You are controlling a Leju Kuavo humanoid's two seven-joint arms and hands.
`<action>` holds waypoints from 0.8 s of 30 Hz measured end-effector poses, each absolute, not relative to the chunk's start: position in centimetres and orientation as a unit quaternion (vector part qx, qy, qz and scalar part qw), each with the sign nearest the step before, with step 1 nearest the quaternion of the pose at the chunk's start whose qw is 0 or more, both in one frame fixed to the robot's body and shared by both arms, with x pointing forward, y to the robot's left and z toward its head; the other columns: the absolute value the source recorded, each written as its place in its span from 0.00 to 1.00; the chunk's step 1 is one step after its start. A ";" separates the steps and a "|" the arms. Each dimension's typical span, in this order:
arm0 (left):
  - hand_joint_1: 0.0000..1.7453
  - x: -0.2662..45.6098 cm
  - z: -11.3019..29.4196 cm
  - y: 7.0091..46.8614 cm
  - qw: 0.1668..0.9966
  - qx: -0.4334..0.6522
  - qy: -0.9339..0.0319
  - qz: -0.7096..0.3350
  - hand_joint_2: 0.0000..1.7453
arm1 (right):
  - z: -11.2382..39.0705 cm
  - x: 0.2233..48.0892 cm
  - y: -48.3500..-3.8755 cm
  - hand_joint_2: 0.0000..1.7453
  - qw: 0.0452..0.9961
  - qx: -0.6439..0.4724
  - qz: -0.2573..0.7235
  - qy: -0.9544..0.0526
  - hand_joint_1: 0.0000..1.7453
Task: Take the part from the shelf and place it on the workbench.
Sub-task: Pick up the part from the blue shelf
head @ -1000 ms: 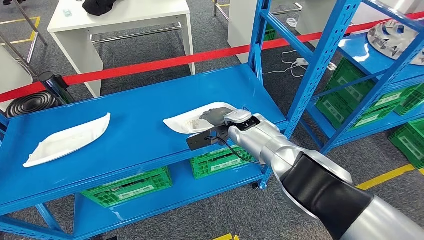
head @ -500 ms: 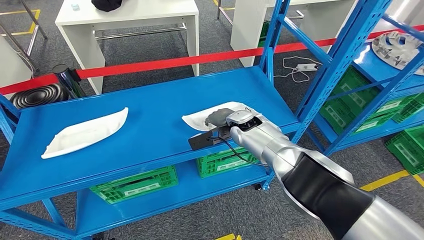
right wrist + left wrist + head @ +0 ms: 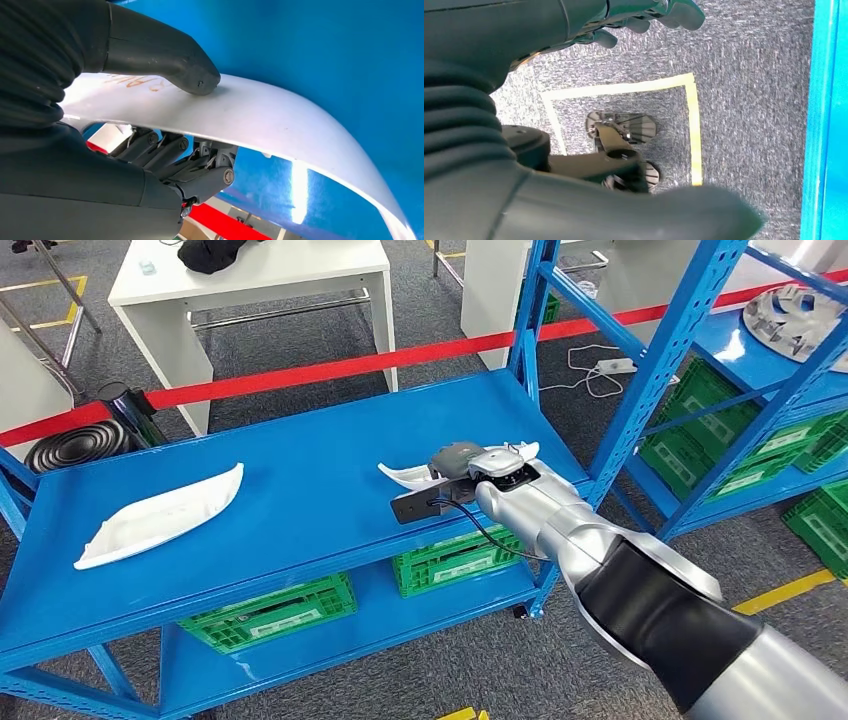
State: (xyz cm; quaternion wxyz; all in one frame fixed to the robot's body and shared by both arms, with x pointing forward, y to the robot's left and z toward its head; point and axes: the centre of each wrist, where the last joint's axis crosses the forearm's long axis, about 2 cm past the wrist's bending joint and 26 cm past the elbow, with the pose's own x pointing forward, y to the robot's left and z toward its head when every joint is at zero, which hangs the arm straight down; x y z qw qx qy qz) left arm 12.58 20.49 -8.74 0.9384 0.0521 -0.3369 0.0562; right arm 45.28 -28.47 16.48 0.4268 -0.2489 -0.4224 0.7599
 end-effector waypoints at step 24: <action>0.00 14.2 -8.4 21.1 0.920 0.071 -0.382 0.054 1.00 | 17.6 45.9 -30.9 1.00 0.434 -0.274 0.746 -0.423 1.00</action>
